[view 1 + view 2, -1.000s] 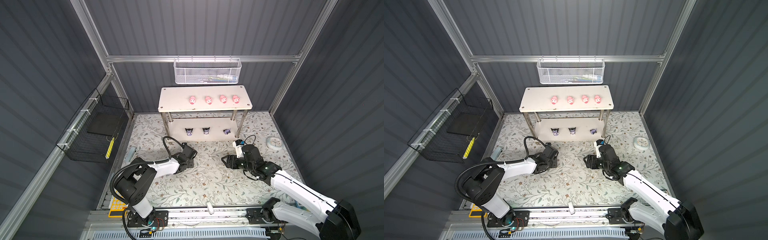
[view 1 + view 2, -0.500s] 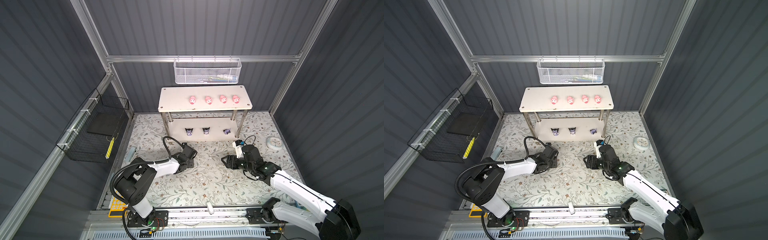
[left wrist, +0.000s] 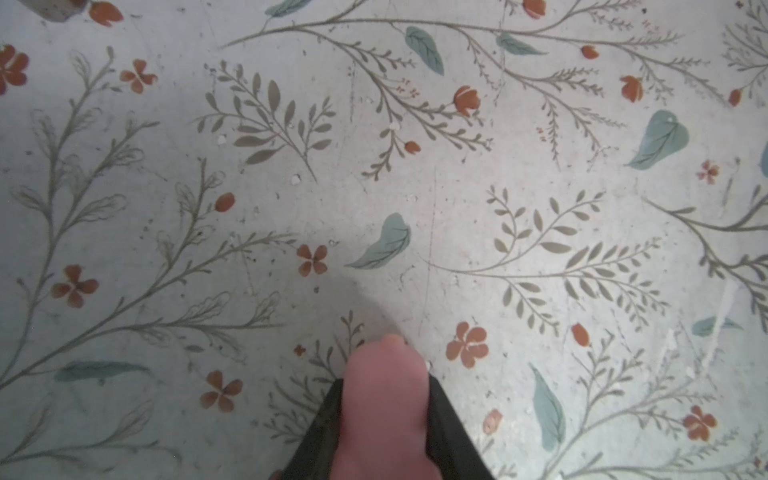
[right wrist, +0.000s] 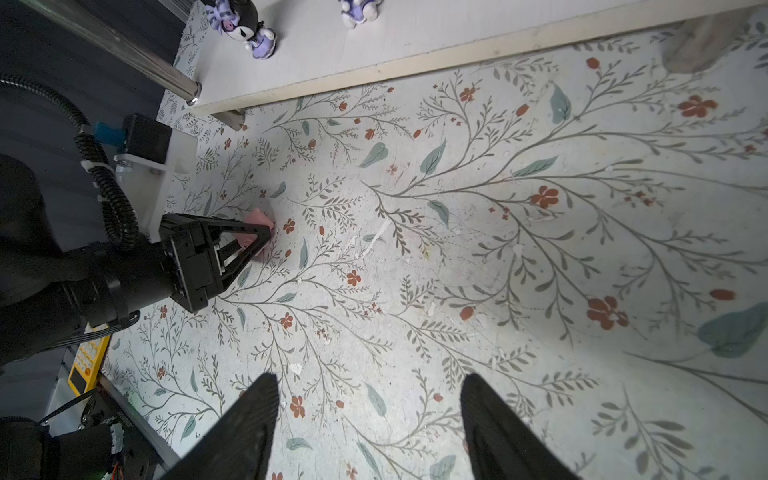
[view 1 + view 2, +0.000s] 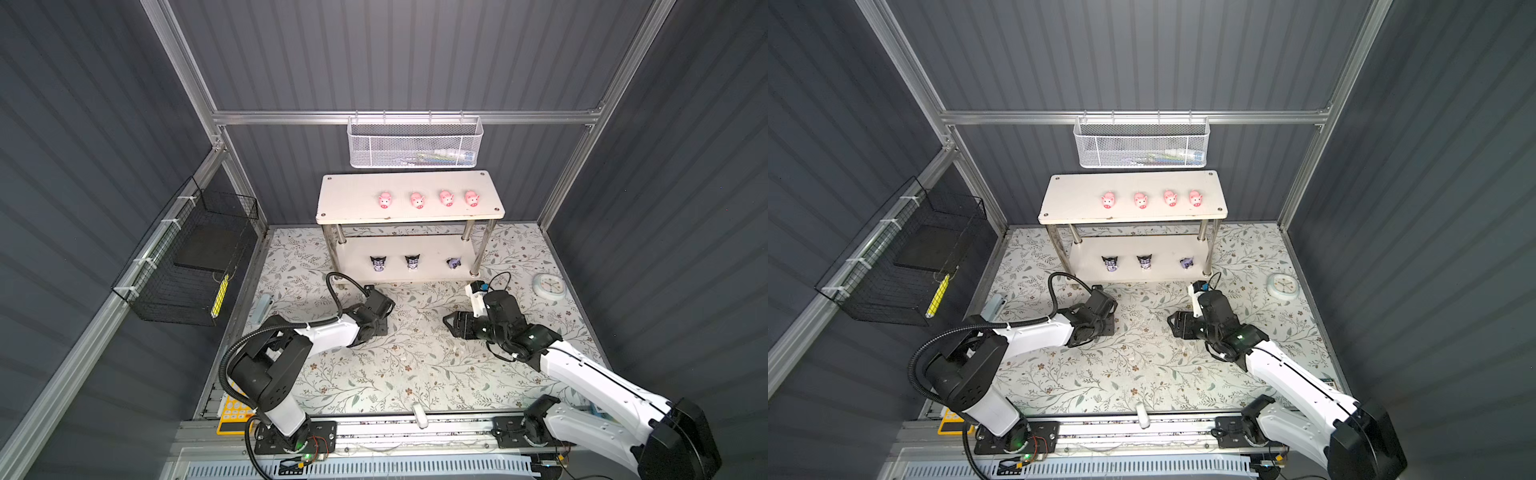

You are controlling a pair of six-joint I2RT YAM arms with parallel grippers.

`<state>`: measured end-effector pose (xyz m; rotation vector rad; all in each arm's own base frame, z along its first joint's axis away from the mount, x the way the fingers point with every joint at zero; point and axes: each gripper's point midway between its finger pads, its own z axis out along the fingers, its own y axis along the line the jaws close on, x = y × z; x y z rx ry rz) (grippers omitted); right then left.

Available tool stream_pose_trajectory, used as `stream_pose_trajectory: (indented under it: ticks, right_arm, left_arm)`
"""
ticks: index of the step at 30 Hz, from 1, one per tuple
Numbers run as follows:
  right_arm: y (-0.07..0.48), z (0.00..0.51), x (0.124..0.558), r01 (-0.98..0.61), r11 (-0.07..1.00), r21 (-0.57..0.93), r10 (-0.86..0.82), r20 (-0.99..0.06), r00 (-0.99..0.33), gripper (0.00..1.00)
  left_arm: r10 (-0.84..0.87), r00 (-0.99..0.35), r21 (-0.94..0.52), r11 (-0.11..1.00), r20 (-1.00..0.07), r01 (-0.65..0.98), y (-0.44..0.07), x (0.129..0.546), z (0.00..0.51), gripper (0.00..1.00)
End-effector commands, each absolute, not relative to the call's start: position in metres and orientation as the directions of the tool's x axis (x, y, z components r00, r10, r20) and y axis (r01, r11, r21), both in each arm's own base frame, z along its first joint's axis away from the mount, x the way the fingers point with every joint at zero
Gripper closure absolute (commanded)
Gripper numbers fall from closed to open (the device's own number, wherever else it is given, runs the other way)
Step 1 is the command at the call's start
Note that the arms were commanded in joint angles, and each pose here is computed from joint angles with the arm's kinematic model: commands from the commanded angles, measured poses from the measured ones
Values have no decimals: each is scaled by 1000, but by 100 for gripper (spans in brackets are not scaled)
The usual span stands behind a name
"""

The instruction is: Place and organize the plastic toys onto the shelf

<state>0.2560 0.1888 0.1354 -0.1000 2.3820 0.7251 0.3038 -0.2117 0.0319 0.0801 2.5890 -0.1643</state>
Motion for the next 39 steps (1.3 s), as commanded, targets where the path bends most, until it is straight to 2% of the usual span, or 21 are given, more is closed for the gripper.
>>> stream_pose_trajectory:
  ticks: [1,10,15,21,29,39]
  right_arm:
    - [188,133,255,-242,843,481,112,-596,-795,29]
    - [190,131,256,-246,840,484,108,-592,-798,29]
    - [192,132,256,-247,834,493,110,-587,-802,29]
    - [189,133,255,-243,836,492,117,-592,-798,29]
    - [189,135,254,-247,832,497,119,-594,-796,29]
    - [187,137,252,-249,835,491,119,-603,-789,29]
  left_arm:
    - [46,-849,-111,986,-526,122,-218,303,62,68]
    - [137,-854,-25,985,-502,173,-210,301,164,71]
    - [164,-825,14,982,-541,186,-204,305,238,70]
    - [203,-797,3,970,-569,244,-205,301,302,68]
    - [203,-745,15,968,-635,251,-203,318,352,67]
    - [117,-655,-27,978,-747,206,-191,365,402,65]
